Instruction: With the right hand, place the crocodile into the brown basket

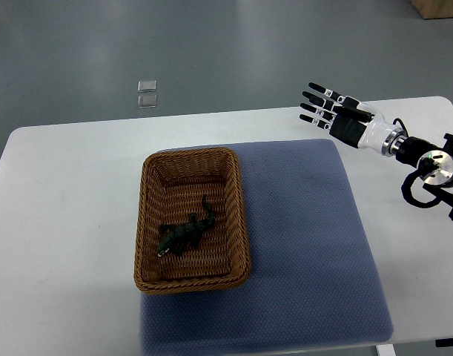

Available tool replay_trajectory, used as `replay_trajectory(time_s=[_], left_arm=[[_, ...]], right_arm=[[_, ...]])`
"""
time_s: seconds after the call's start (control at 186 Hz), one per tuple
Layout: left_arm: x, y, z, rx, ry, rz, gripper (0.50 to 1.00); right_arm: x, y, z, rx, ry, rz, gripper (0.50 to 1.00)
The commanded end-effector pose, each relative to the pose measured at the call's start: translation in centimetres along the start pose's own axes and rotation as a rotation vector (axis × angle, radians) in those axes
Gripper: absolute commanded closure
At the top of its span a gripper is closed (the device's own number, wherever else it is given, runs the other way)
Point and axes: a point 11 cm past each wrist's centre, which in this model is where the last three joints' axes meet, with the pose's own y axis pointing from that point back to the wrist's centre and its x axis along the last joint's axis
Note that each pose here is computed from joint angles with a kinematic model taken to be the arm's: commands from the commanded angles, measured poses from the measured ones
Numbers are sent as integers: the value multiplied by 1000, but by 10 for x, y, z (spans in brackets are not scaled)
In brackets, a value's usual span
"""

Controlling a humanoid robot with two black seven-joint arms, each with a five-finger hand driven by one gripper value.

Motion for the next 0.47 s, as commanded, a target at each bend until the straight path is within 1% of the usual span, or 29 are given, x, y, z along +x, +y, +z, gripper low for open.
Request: replay_trajectory(time_s=[0.0, 0.134, 0.461], left_arm=[[0, 0, 0, 0, 0, -1, 500], [0, 0, 0, 0, 0, -1, 500], [0, 0, 0, 0, 0, -1, 500]], right_arm=[[8, 1, -3, 14, 13, 25, 572], [13, 2, -2, 14, 23, 44, 572], [11, 0, 5, 5, 15, 36, 572]])
